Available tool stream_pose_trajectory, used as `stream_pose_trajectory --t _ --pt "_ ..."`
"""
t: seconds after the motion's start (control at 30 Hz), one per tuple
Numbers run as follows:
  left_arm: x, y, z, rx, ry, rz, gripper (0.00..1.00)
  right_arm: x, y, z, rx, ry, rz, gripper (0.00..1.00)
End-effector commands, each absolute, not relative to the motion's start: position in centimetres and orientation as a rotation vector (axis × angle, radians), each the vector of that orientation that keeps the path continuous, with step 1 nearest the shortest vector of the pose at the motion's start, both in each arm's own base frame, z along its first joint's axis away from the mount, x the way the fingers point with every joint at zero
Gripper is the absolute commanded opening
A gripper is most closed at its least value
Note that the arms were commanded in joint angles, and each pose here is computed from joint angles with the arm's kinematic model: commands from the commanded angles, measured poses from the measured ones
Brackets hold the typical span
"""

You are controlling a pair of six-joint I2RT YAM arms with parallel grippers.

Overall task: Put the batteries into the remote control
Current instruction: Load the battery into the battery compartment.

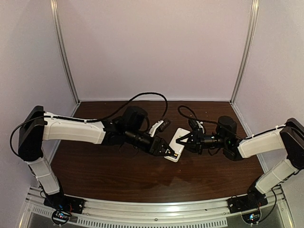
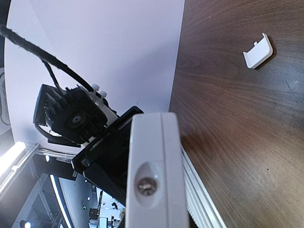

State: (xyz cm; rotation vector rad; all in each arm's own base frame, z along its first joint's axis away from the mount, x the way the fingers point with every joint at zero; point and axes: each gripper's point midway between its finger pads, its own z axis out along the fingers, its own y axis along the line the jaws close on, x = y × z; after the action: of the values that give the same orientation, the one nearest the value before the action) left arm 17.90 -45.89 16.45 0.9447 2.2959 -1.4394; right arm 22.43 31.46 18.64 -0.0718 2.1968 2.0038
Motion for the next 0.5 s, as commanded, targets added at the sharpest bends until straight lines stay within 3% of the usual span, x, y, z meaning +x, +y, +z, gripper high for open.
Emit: stream_pose_trajectory --t 0.0,0.13,0.37,0.47 --pt "17.7 -45.7 15.4 0.943 2.291 -1.438 0.38 22.9 31.6 22.5 -0.103 2.044 2.06 0.0" --pt "17.9 -45.5 15.7 0.932 2.286 -1.431 0.48 23.0 31.5 22.8 -0.101 2.035 2.05 0.0" --pt "19.2 -44.3 19.8 0.935 2.122 -1.34 0.87 23.6 31.2 21.4 -0.07 2.112 1.935 0.0" --pt "20.2 -43.1 21.9 0.911 2.044 -1.232 0.97 24.0 30.9 21.0 -0.055 2.135 1.856 0.0"
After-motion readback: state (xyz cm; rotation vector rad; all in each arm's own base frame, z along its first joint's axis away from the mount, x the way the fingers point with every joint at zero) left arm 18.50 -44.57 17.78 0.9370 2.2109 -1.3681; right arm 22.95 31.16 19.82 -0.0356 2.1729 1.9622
